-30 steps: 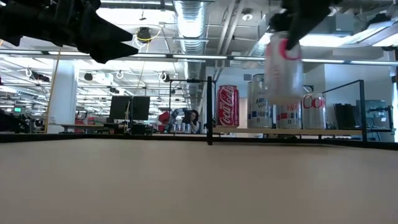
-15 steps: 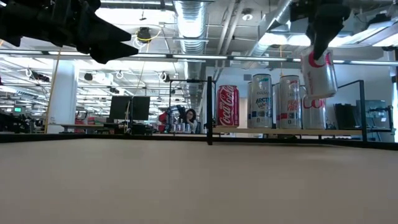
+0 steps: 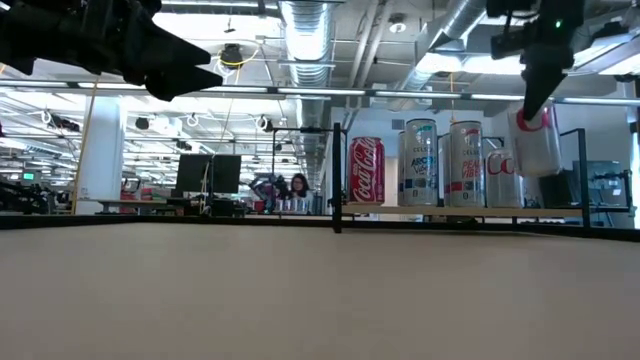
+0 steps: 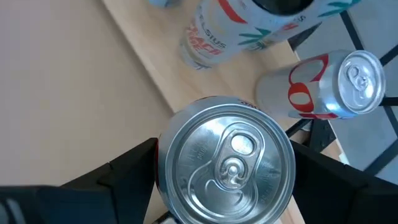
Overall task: Place canned beverage on shelf
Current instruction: Put the white soda can on the shelf
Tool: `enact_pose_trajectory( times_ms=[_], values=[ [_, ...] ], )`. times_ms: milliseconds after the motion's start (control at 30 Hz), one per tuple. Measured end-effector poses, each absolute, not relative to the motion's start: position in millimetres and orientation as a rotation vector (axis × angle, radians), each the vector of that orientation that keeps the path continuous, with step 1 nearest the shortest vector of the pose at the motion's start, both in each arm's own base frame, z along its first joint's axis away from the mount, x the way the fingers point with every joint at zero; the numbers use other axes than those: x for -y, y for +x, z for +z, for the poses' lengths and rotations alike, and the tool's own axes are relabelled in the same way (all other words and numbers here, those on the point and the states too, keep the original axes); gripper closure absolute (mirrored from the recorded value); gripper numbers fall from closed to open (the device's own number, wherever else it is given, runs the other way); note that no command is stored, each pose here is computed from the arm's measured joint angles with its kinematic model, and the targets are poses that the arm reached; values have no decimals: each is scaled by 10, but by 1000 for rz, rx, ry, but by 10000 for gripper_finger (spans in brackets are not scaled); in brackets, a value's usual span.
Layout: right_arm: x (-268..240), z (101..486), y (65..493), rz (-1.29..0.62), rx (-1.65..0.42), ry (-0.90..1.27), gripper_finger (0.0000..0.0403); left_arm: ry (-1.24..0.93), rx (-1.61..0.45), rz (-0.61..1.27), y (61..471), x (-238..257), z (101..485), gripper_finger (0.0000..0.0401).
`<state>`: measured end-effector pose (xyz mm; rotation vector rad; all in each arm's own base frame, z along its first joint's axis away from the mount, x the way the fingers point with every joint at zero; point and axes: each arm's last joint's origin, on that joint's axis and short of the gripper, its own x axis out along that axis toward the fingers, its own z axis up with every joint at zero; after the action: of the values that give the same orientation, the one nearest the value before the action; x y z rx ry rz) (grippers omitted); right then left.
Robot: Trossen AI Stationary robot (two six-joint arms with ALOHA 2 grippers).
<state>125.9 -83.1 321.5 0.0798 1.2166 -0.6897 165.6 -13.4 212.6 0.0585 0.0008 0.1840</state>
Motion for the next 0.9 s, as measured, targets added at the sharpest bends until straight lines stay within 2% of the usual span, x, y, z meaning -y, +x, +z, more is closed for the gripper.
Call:
enact_pose_trajectory(
  times_ms=[333, 600, 900],
  values=[
    [1113, 2901, 1310, -699, -1246, 73, 67, 24, 2, 188, 1656, 133, 2126, 55],
    [1295, 2902, 1184, -785, -1220, 107, 67, 14, 3, 190, 1656, 133, 2126, 55],
    [1391, 2905, 1106, -770, -1172, 178, 66, 13, 4, 190, 1656, 132, 2127, 55]
  ],
)
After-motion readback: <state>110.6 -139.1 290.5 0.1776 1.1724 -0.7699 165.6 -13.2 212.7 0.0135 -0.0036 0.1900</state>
